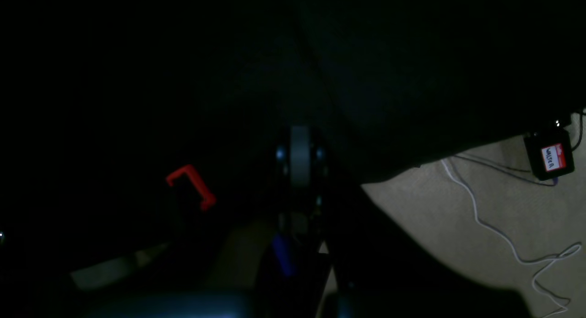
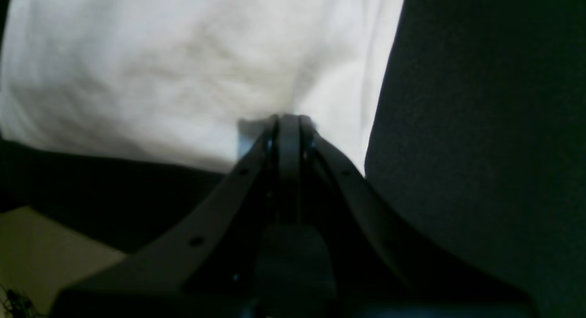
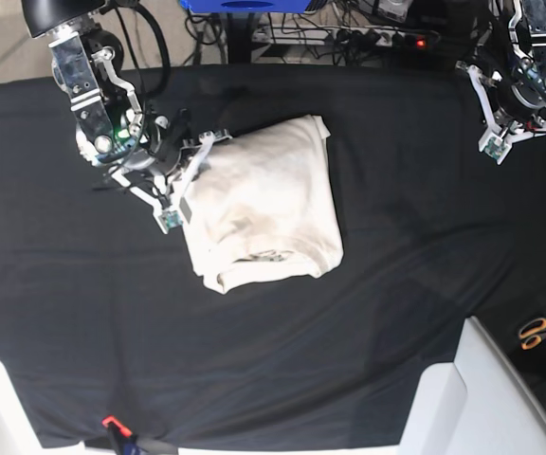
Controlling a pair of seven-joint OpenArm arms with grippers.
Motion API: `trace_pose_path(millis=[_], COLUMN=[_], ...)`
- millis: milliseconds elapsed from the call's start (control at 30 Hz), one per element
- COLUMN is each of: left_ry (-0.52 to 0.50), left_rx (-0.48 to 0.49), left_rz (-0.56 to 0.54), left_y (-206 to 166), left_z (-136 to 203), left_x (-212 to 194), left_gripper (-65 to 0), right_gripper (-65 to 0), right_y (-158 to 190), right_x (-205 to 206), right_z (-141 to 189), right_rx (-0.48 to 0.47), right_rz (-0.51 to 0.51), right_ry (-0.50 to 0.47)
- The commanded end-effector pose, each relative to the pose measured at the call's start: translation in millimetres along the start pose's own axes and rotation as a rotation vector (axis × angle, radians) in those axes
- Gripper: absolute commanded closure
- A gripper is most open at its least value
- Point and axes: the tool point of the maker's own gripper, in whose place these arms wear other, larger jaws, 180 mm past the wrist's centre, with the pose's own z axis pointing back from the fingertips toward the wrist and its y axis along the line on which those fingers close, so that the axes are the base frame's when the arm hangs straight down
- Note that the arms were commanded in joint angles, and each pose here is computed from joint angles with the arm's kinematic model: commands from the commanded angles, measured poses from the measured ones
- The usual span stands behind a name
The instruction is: Fold the T-shirt properly
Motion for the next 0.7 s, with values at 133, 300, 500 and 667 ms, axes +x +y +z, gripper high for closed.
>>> trace_pose_path(millis=[133,300,500,667], left_ry=[-0.014,-0.008,-0.009,-0.039], left_rx=[0.026,0.023,0.024,0.002], left_rz=[-0.015,-0.013,-0.011,-0.009], left_y=[10,9,10,0], left_z=[5,4,3,1], left_x=[4,2,3,14], left_gripper=[0.0,0.0,0.0,0.0], right_gripper=[-0.2,-0.2,-0.2,-0.2], right_y=[-19,-30,-24,-12], right_x=[4,2,9,60], right_z=[-13,-13,3,31], right_rx=[-0.037,-0.060,-0.054,-0.042], right_rz=[-0.001,0.006,0.024,0.070], right_ry=[-0.011,-0.007,-0.017,-0.120])
